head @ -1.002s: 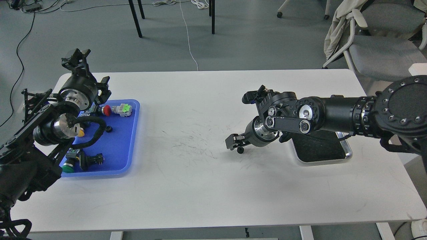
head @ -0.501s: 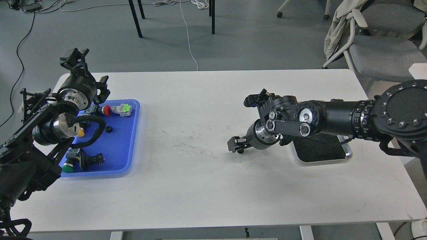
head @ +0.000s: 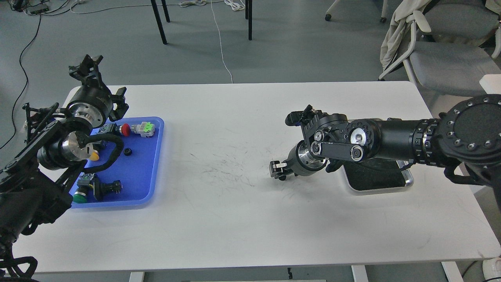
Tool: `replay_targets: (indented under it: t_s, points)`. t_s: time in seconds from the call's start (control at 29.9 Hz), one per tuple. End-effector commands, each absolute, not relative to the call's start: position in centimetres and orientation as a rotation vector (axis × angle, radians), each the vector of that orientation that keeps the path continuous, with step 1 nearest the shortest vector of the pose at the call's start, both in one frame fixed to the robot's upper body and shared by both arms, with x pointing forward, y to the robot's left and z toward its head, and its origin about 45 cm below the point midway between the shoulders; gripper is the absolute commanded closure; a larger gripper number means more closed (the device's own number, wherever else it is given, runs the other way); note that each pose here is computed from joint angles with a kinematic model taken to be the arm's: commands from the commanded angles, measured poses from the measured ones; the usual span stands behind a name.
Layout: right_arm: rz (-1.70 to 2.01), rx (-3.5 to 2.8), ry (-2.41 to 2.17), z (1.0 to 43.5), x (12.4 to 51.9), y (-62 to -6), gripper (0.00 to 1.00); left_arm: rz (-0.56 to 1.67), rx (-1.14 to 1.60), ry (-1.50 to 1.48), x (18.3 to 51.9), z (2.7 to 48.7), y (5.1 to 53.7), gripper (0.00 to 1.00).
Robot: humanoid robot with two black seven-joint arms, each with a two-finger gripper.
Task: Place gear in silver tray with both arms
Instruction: 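Close the right gripper on the black gear, then lift the gear and lower it into the silver tray with the right gripper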
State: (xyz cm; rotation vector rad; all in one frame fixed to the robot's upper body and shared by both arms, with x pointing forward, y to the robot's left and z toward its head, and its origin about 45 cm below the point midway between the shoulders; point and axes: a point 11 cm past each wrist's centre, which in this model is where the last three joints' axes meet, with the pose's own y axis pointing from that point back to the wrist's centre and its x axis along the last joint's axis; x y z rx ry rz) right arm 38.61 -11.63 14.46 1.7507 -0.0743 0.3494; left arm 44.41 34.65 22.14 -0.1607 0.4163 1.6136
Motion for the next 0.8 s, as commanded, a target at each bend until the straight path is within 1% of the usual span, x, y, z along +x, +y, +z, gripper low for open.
replay_targets:
  t_s: [0.0,0.07,0.13,0.17,0.23,0.27,0.3,0.43,0.63,0.77]
  points:
    - [0.345,1.750,-0.068,14.4,38.5,-11.6,0.45,1.613,-0.161,0.416,44.4,22.2,34.6,0.02]
    - [0.344,1.749,-0.065,14.3,38.4,-11.6,0.49,1.614,-0.160,0.417,44.4,22.1,34.7,0.02]
    - [0.342,1.750,-0.053,14.2,38.2,-11.5,0.64,1.613,-0.161,0.416,44.4,22.2,34.6,0.02]
    - [0.337,1.748,-0.044,14.2,38.1,-11.6,0.69,1.613,-0.161,0.416,44.4,22.2,34.6,0.02]
    - [0.328,1.747,-0.027,14.2,37.9,-11.6,0.72,1.612,-0.161,0.417,44.4,22.1,34.6,0.02]
    - [0.327,1.748,-0.025,14.2,37.9,-11.6,0.75,1.613,-0.160,0.419,44.4,22.1,34.6,0.02]
    - [0.326,1.746,-0.024,14.2,37.9,-11.6,0.82,1.613,-0.161,0.416,44.4,22.2,34.6,0.02]
    - [0.328,1.743,-0.024,14.2,38.0,-11.7,0.97,1.613,-0.160,0.419,44.4,22.1,34.6,0.02]
    - [0.336,1.741,-0.039,14.6,38.4,-11.7,0.98,1.616,-0.161,0.419,44.4,22.1,34.5,0.02]
    - [0.368,1.752,-0.065,16.1,39.4,-11.1,0.98,1.615,-0.159,0.419,44.4,22.1,34.5,0.02]
